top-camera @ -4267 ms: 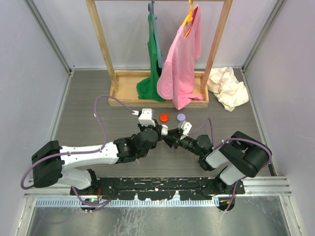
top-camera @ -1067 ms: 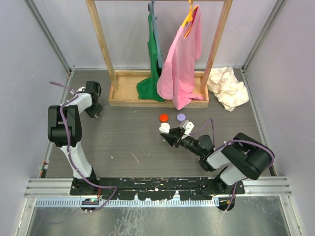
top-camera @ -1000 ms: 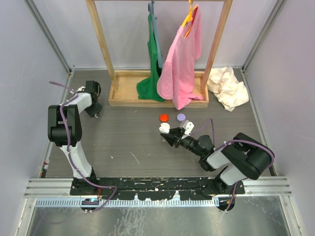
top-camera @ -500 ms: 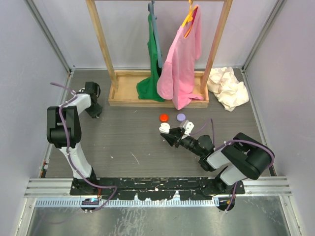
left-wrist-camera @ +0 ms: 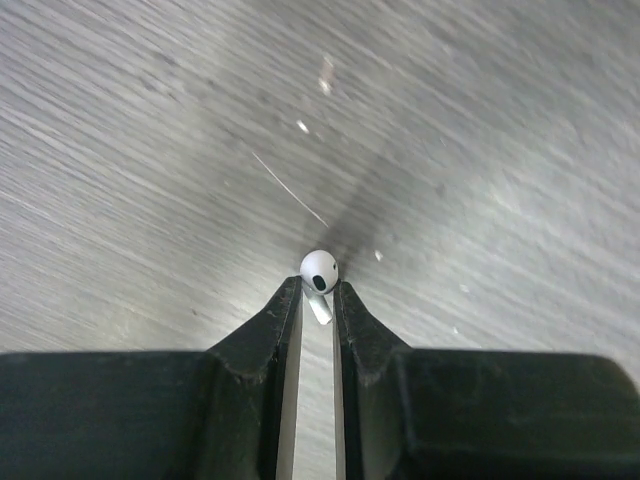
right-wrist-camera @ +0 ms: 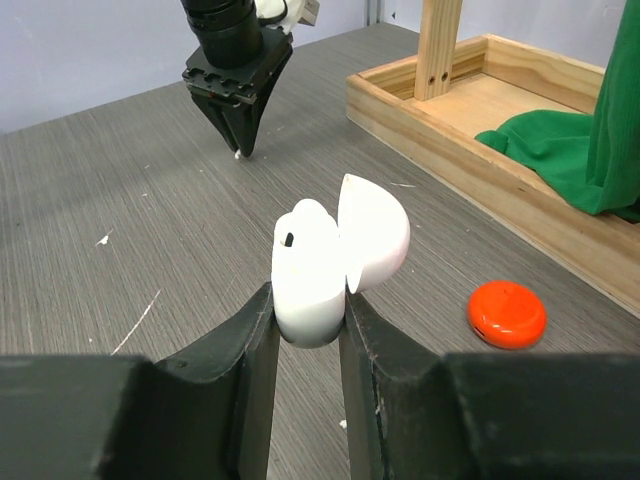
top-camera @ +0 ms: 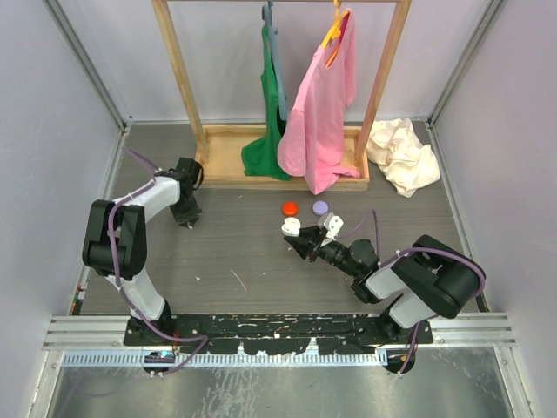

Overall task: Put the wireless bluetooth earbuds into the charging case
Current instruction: Move the earbud to the center of the board.

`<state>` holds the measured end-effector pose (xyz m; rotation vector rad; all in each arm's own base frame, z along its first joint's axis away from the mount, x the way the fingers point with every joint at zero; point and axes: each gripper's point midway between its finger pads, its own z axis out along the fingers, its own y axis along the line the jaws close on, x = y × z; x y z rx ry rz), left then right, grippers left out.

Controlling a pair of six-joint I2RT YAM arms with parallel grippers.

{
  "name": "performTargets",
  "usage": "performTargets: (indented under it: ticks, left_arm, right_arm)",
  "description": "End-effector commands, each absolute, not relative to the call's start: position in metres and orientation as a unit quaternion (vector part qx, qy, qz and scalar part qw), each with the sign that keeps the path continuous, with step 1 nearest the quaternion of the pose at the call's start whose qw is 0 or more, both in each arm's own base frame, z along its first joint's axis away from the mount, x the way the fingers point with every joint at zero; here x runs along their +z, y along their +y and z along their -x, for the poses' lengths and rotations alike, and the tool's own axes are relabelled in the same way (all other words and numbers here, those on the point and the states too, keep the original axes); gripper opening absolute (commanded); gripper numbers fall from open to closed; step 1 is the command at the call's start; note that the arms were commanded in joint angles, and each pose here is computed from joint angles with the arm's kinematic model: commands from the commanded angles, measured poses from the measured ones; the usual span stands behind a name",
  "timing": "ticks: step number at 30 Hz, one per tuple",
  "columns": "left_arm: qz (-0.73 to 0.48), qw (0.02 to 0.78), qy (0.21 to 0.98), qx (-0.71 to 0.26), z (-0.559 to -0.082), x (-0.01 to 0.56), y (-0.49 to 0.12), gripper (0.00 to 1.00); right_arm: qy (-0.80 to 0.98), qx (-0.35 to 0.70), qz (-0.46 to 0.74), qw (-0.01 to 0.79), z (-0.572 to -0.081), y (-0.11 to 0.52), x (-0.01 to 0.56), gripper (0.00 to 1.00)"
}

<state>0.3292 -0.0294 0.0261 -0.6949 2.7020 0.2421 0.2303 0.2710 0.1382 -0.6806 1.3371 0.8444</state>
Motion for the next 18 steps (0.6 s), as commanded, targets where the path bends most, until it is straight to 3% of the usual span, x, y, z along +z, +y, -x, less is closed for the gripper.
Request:
performTargets:
  ticks: [1, 10, 18]
  left_arm:
    - [0.189, 0.182, 0.961, 0.089, -0.316, 0.043, -0.05, 0.15]
    - [0.047, 0.178, 0.975, 0.125, -0.287, 0.046, -0.107, 0.15]
    - [-0.049, 0.169, 0.959, 0.222, -0.272, 0.047, -0.117, 0.15]
  right_arm:
    - [0.506, 0.38, 0.282, 0.721, -0.227, 0.266, 0.193, 0.06]
    - [0.507, 0.376, 0.279, 0.724, -0.228, 0.264, 0.194, 0.06]
    - [0.507, 0.375, 0.278, 0.725, -0.229, 0.264, 0.194, 0.06]
